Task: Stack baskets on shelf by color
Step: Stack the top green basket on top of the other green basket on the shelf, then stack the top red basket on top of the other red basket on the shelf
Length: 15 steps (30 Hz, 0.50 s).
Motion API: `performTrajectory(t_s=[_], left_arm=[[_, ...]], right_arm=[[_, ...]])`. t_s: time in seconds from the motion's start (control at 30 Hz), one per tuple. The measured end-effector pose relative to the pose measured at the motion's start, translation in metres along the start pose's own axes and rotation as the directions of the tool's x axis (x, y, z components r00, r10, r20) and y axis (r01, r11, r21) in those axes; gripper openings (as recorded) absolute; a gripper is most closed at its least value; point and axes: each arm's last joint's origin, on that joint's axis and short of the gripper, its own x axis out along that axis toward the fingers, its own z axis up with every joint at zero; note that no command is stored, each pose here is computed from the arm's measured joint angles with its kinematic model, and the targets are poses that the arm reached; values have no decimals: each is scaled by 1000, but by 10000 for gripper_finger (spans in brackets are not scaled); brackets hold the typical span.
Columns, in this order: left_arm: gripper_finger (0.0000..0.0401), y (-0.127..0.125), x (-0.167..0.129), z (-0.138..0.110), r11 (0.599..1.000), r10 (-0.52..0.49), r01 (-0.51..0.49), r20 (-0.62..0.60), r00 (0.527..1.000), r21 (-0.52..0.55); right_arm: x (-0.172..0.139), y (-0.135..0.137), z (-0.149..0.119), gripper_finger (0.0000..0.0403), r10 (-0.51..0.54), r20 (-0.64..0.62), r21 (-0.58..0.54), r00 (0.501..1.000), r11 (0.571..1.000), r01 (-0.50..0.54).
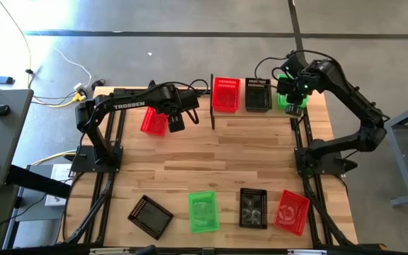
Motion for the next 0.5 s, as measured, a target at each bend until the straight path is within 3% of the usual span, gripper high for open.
performTrajectory(t_s=[0.33,0.5], left_arm=[[207,0,0,0,1000,0,0,0,1000,-7],[207,0,-1,-2,999,-11,10,-6,1000,-47]], right_arm=[[-12,7,-12,78,-4,32,130,999,991,-1],[-24,16,-17,79,23,145,261,989,963,-61]])
